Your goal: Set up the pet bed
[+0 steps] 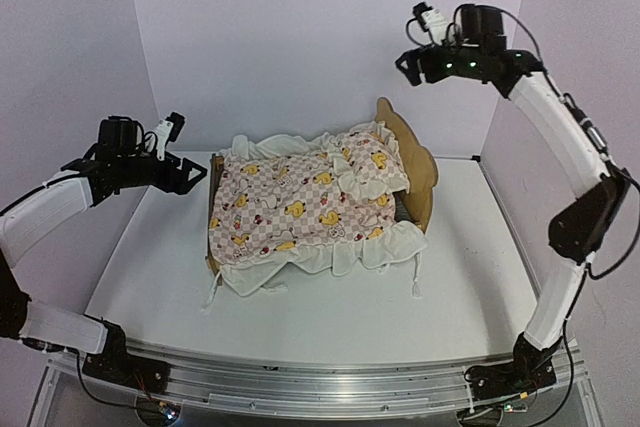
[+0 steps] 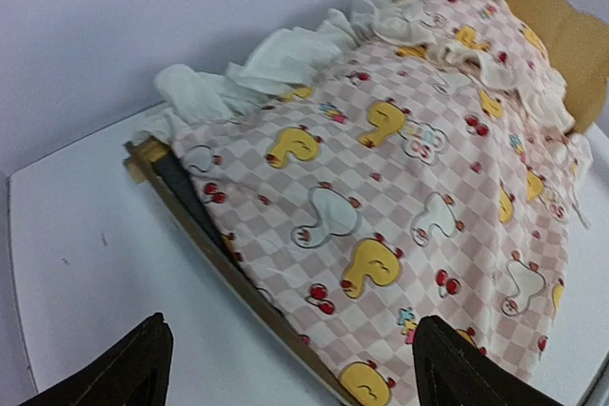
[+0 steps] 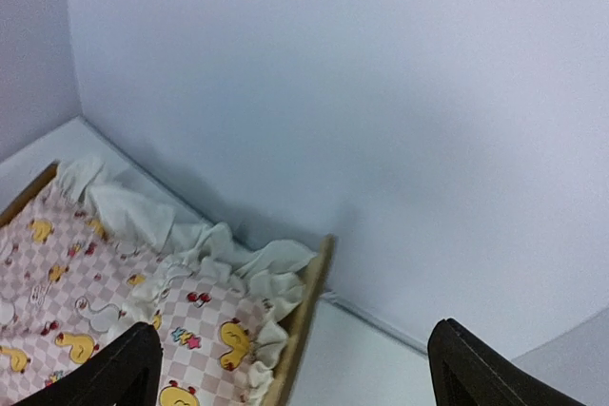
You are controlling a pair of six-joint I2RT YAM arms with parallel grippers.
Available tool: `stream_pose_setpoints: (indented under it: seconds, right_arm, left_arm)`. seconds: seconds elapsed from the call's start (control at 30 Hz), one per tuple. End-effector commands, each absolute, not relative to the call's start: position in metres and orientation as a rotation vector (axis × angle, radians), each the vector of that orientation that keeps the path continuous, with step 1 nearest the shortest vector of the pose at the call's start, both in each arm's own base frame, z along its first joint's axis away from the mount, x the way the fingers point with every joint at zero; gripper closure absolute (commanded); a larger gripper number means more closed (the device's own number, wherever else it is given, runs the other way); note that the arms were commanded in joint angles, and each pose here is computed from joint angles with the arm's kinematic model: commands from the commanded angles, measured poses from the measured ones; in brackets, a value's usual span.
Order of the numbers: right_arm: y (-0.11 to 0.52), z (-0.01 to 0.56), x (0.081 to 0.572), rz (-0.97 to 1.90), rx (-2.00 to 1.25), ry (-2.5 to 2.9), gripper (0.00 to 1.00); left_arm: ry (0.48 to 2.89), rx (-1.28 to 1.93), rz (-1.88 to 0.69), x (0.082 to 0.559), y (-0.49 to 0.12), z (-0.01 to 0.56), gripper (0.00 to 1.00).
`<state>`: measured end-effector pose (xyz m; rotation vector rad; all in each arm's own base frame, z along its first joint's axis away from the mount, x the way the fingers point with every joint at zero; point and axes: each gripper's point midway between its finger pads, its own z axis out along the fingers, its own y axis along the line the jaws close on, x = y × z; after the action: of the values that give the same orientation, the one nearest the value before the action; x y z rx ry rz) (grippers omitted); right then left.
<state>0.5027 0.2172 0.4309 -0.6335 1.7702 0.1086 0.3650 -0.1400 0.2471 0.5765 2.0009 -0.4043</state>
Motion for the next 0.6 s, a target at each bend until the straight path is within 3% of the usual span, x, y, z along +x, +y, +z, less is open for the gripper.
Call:
stream_pose_setpoints:
  seconds: [0.0,0.13,0.2,0.33,0.57]
  right_arm:
    - [0.088,0.455,0.491,-0.117,-0.163,1.791,0.02]
    - [-0.025,0.354,0.459,-0.236,0.14,2.005,0.02]
    - [-0.051,0.314,0.431,-0.28,0.204,2.058,0.02]
    - [-0.061,0.227,0.379,-0.313,0.227,2.174,0.02]
    - [-0.067,0.135,0.296,-0.268,0.451,2.116,0.02]
  left_arm:
    - [1.936,0.171,-0.34,0.386,-0.079,0.267,0.1]
    - [1.881,-0.074,-0.289,0.387,-0.031,0.249,0.09]
    - [1.856,-0.142,-0.257,0.383,-0.015,0.235,0.04]
    - [1.762,-0.26,-0.17,0.371,0.013,0.21,0.0]
    - [1.791,-0.134,-0.082,0.333,0.011,0.146,0.0]
